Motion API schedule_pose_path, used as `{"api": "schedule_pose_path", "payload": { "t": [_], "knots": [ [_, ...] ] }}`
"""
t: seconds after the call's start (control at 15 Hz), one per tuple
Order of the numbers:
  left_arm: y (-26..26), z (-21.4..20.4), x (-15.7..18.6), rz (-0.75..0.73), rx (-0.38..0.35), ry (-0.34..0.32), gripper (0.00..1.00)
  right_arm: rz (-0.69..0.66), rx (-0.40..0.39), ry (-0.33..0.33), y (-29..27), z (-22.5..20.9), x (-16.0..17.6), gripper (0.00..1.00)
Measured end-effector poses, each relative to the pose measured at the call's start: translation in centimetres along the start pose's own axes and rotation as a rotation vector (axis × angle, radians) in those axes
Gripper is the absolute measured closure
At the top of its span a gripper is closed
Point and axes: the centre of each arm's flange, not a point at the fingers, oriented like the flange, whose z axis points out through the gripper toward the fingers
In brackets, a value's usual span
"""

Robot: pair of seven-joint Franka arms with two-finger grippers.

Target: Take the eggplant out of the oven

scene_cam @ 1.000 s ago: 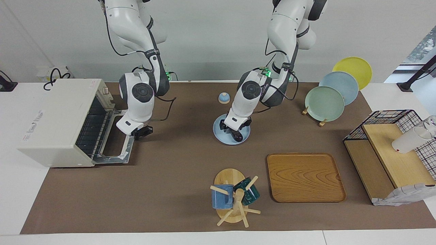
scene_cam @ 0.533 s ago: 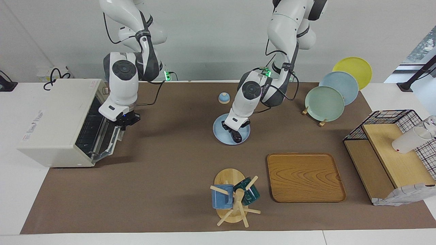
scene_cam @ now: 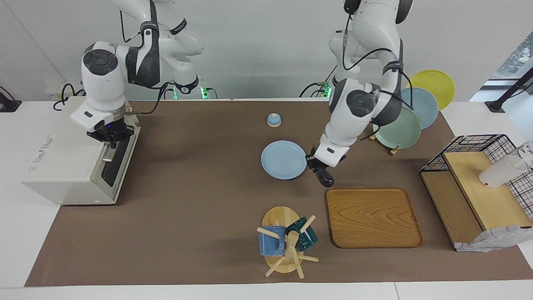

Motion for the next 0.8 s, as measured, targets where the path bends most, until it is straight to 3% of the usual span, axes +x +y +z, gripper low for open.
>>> {"api": "schedule_pose_path", "payload": {
  "t": [0.2,0.4,0.6,0.8],
  "knots": [
    [-6.7,-0.9,5.2,0.010,-0.006,0.007,0.69,0.016,0.123,0.008,0.9,-4.9,-0.1,0.99],
    [-10.3,1.0,9.7,0.007,-0.009,0.015,0.69,0.024,0.182,0.011,1.7,-9.0,-0.8,0.99],
    [-11.7,3.8,13.1,-0.001,-0.009,0.023,0.69,0.037,0.272,0.003,0.9,-10.0,-1.0,0.95],
    [-12.8,6.0,14.7,0.008,0.010,0.051,0.69,0.062,0.309,0.006,0.5,-10.0,-0.8,0.93]
  ]
}}
